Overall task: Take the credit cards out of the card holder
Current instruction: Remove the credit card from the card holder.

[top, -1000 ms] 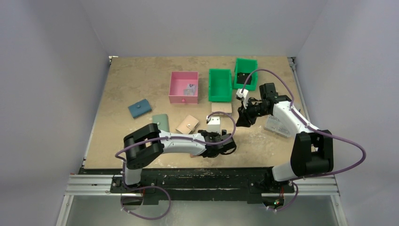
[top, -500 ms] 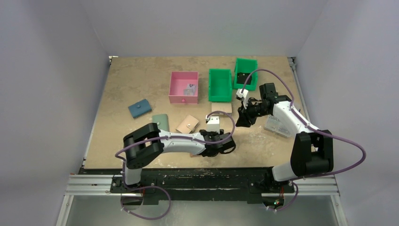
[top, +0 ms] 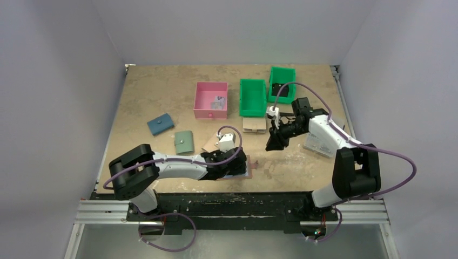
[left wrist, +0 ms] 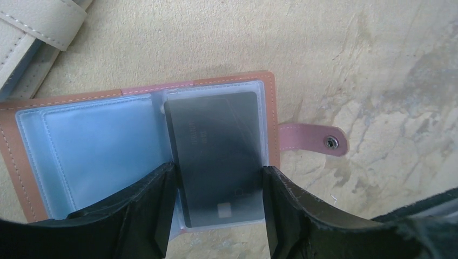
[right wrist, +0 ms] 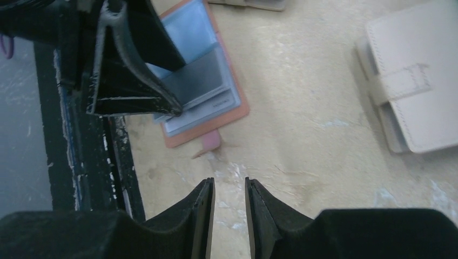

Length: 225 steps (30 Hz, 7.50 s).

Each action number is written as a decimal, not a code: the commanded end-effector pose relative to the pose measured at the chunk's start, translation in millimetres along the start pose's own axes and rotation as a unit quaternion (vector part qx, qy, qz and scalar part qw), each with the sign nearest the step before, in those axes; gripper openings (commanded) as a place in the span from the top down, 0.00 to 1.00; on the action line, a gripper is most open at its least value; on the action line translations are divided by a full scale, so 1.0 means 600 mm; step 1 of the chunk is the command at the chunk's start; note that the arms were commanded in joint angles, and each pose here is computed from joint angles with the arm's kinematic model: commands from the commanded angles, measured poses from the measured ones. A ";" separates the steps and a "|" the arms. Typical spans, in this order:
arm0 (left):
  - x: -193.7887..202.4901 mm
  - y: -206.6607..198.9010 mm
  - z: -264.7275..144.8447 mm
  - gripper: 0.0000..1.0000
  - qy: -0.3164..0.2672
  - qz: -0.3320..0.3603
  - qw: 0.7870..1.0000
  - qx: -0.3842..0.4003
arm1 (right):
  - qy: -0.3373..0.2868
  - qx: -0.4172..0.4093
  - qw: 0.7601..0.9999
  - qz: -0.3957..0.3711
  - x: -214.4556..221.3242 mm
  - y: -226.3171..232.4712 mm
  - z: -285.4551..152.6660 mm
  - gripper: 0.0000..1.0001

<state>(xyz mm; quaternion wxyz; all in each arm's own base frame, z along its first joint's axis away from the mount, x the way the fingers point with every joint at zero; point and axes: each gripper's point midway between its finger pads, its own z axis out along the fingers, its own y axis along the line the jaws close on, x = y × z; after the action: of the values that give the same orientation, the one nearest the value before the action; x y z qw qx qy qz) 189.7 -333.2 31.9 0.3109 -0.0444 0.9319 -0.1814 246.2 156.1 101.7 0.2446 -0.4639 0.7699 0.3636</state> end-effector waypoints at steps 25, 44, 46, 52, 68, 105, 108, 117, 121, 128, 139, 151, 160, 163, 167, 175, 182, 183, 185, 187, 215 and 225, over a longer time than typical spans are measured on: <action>0.000 -0.032 -0.027 0.61 0.023 -0.063 0.978 0.197 | 0.060 -0.084 0.995 0.015 -0.017 0.062 0.135 0.91; 0.004 -0.036 -0.025 0.61 0.029 -0.063 0.976 0.204 | 0.062 -0.090 0.994 0.022 -0.023 0.066 0.147 0.73; 0.003 -0.037 -0.025 0.61 0.029 -0.063 0.976 0.205 | 0.063 -0.088 0.994 0.024 -0.023 0.065 0.148 0.73; 0.004 -0.036 -0.025 0.61 0.030 -0.063 0.976 0.205 | 0.077 -0.067 0.995 0.022 -0.014 0.052 0.152 0.75; 0.004 -0.039 -0.028 0.57 0.035 -0.066 0.973 0.217 | 0.095 -0.059 0.994 0.022 -0.002 0.049 0.164 0.75; 0.008 -0.009 -0.040 0.56 0.039 -0.123 0.959 0.253 | 0.093 -0.097 0.991 -0.005 -0.014 0.085 0.173 0.91; 0.008 -0.014 -0.041 0.42 0.041 -0.122 0.957 0.262 | 0.092 -0.119 0.989 0.000 -0.016 0.100 0.182 0.92; 0.011 -0.022 -0.053 0.18 0.048 -0.111 0.952 0.282 | 0.078 -0.198 0.977 0.028 -0.025 0.145 0.200 0.91; 0.013 -0.014 -0.045 0.19 0.053 -0.101 0.960 0.257 | 0.080 -0.224 0.971 0.028 -0.026 0.165 0.206 0.90; 0.006 0.019 -0.036 0.32 0.044 -0.080 0.978 0.186 | 0.082 -0.250 0.964 0.038 -0.028 0.177 0.211 0.88; -0.006 0.051 -0.039 0.45 0.027 -0.061 0.988 0.142 | 0.099 -0.189 0.977 0.013 -0.023 0.144 0.212 0.85; -0.012 0.071 -0.031 0.80 0.022 -0.065 0.990 0.124 | 0.092 -0.185 0.978 -0.004 -0.027 0.137 0.194 0.83; -0.031 0.071 -0.053 1.00 -0.010 -0.103 0.980 0.168 | 0.101 -0.175 0.979 0.011 -0.018 0.129 0.200 0.82; -0.044 0.058 -0.070 1.00 -0.028 -0.115 0.971 0.207 | 0.083 -0.196 0.977 0.021 -0.030 0.138 0.190 0.81; -0.055 0.045 -0.088 1.00 -0.045 -0.129 0.959 0.249 | 0.058 -0.220 0.973 0.026 -0.045 0.146 0.171 0.76; -0.086 0.011 -0.124 1.00 -0.083 -0.144 0.931 0.326 | 0.027 -0.272 0.961 0.038 -0.062 0.171 0.151 0.70; -0.108 -0.003 -0.152 1.00 -0.114 -0.160 0.906 0.374 | 0.001 -0.279 0.958 0.058 -0.074 0.163 0.132 0.58; -0.110 -0.005 -0.156 1.00 -0.118 -0.160 0.903 0.381 | -0.003 -0.280 0.958 0.059 -0.076 0.163 0.130 0.56; -0.115 -0.011 -0.164 1.00 -0.125 -0.158 0.896 0.396 | -0.011 -0.284 0.957 0.063 -0.081 0.165 0.125 0.53; -0.117 -0.018 -0.169 1.00 -0.129 -0.153 0.890 0.409 | -0.017 -0.287 0.955 0.068 -0.084 0.165 0.122 0.53; -0.125 -0.064 -0.191 1.00 -0.130 -0.146 0.855 0.481 | -0.018 -0.301 0.947 0.112 -0.080 0.158 0.128 0.55; -0.123 -0.066 -0.184 1.00 -0.125 -0.150 0.855 0.480 | -0.020 -0.310 0.943 0.122 -0.082 0.159 0.129 0.92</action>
<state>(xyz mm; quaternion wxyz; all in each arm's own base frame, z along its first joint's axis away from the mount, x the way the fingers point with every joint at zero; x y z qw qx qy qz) 180.0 -312.7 128.9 0.3618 -0.0546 0.7165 -0.5940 186.2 265.5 113.6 0.0535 -0.4141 0.6807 0.6020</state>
